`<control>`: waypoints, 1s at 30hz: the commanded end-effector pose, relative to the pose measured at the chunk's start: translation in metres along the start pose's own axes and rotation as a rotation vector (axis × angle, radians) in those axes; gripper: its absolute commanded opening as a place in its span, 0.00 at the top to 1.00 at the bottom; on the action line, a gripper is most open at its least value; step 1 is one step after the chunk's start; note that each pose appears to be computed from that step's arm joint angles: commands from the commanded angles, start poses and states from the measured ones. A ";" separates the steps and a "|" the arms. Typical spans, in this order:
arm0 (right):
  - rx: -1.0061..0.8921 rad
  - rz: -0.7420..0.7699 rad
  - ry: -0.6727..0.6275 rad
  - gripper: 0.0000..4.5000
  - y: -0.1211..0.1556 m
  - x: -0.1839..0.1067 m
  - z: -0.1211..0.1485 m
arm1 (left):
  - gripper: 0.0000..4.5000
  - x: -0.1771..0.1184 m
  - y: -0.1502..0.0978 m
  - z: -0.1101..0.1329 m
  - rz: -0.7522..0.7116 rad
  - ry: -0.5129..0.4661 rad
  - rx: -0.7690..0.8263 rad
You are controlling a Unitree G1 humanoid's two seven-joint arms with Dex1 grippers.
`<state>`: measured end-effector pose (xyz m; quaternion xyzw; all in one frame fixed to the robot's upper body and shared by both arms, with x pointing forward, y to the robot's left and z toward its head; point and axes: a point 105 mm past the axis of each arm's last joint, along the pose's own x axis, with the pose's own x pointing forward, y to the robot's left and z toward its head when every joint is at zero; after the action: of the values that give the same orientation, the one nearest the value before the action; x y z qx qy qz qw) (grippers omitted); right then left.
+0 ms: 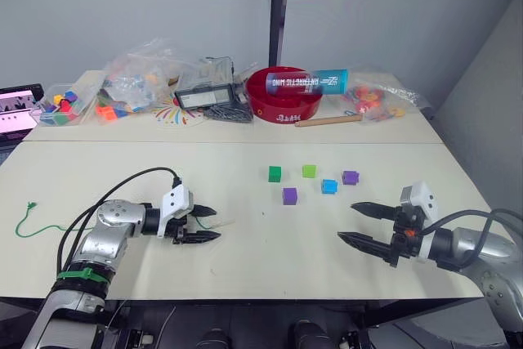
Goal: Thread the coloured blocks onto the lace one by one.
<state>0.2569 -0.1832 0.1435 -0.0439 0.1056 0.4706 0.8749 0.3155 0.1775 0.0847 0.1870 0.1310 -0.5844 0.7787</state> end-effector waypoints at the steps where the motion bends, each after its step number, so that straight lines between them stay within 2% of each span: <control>1: -0.031 0.000 -0.045 0.00 0.004 -0.003 0.014 | 0.61 0.006 -0.013 -0.018 -0.086 0.062 -0.043; 6: -0.032 -0.008 -0.050 0.00 0.004 -0.003 0.015 | 0.99 0.006 -0.013 -0.018 -0.092 0.073 -0.044; 12: -0.032 -0.012 -0.055 0.00 0.003 -0.002 0.016 | 0.99 0.003 -0.004 -0.015 -0.069 0.075 -0.026; 18: -0.029 -0.060 -0.056 0.00 -0.004 0.001 0.013 | 0.99 -0.001 0.004 0.009 -0.046 0.006 0.028; 23: -0.037 -0.275 -0.123 0.00 -0.033 0.004 0.016 | 0.99 -0.009 0.004 0.028 -0.033 -0.041 0.053; 28: -0.028 -0.430 -0.139 0.00 -0.049 0.010 0.010 | 0.99 -0.015 -0.004 0.036 -0.038 -0.047 0.061; 30: -0.016 -0.572 -0.152 0.00 -0.062 0.019 0.005 | 0.99 -0.017 -0.010 0.039 -0.045 -0.047 0.066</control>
<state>0.3095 -0.1979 0.1362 -0.0293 0.0456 0.2578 0.9647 0.3035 0.1739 0.1118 0.1891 0.1182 -0.6075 0.7624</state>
